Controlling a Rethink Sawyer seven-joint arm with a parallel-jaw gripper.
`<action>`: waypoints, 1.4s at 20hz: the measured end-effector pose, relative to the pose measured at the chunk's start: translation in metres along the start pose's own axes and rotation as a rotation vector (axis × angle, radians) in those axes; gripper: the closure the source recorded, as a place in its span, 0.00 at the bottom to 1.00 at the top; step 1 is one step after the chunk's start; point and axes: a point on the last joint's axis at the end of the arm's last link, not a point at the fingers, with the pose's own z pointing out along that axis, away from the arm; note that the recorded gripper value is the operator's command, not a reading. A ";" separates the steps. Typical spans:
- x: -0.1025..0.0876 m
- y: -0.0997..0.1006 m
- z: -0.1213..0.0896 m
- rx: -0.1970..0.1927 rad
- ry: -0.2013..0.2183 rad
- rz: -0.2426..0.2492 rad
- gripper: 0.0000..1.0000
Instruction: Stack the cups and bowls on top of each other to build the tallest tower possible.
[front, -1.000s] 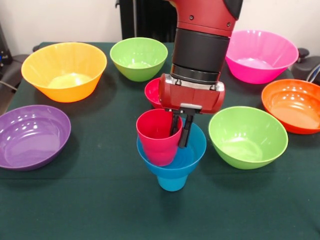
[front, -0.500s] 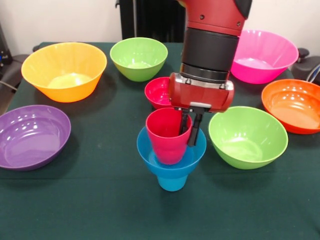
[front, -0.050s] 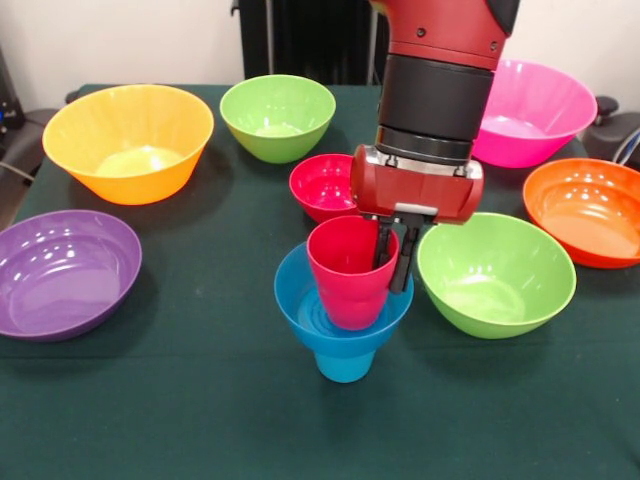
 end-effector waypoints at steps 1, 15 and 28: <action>0.000 0.000 0.000 0.000 -0.001 0.003 1.00; 0.002 -0.011 0.002 0.007 -0.014 0.033 1.00; 0.004 -0.011 0.002 0.007 -0.035 0.033 1.00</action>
